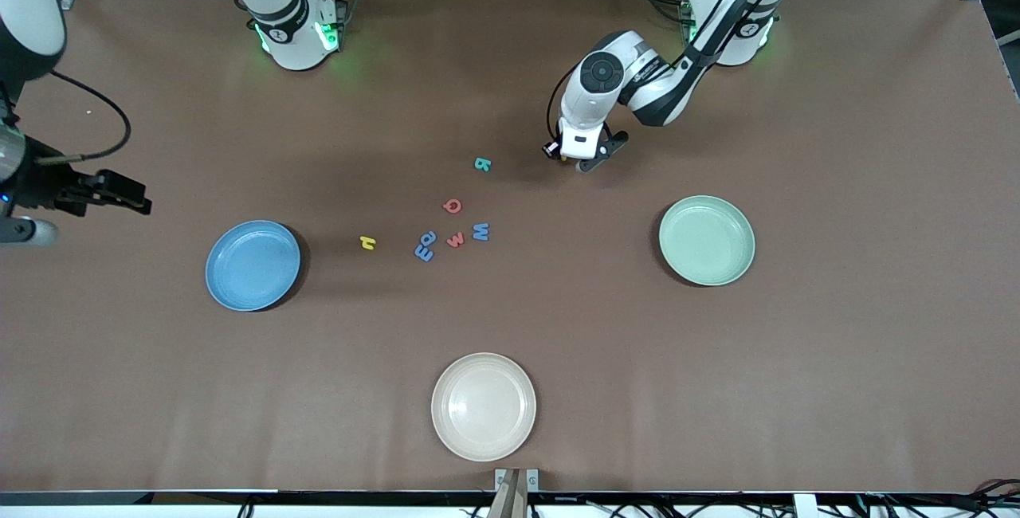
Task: Sort upper and lower case letters into plates
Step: 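Carry the H to the green plate while the right gripper reaches letters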
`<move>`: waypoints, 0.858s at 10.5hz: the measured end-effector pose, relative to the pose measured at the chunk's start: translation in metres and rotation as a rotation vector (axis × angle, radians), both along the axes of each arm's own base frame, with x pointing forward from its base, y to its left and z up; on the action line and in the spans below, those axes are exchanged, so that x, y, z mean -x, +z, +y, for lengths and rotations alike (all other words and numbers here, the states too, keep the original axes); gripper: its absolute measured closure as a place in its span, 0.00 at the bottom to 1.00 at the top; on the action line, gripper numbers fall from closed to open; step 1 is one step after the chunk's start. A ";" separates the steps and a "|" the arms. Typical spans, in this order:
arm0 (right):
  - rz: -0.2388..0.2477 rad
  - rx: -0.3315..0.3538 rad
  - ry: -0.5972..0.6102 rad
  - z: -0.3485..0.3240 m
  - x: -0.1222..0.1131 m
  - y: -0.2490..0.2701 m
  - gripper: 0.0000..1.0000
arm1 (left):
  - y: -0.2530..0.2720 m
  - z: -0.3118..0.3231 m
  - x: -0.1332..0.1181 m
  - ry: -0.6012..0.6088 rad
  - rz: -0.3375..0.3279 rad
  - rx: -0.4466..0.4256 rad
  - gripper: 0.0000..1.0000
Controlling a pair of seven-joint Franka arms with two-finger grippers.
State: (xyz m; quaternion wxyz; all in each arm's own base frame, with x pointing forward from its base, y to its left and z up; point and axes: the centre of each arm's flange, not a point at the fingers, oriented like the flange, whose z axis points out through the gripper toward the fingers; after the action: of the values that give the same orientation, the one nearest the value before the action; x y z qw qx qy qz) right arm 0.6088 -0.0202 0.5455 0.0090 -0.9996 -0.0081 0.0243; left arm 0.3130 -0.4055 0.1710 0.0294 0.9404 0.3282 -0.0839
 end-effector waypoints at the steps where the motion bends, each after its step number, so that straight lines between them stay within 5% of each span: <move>1: 0.004 -0.001 0.006 0.004 -0.007 -0.013 0.00 | 0.001 0.002 -0.003 0.006 0.001 -0.002 0.67; 6: 0.012 -0.006 0.016 0.013 -0.032 -0.063 0.00 | 0.025 0.044 -0.060 -0.003 -0.013 -0.012 0.67; 9: 0.006 -0.001 -0.053 0.074 -0.037 -0.091 0.00 | 0.064 0.050 -0.093 -0.050 0.015 -0.050 0.67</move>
State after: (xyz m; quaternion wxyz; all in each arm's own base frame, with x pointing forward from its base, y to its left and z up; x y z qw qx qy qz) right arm 0.6453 0.0534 0.4544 0.0102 -0.9994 0.0186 0.0272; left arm 0.4064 -0.3557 0.2350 0.0011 0.9481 0.3066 -0.0836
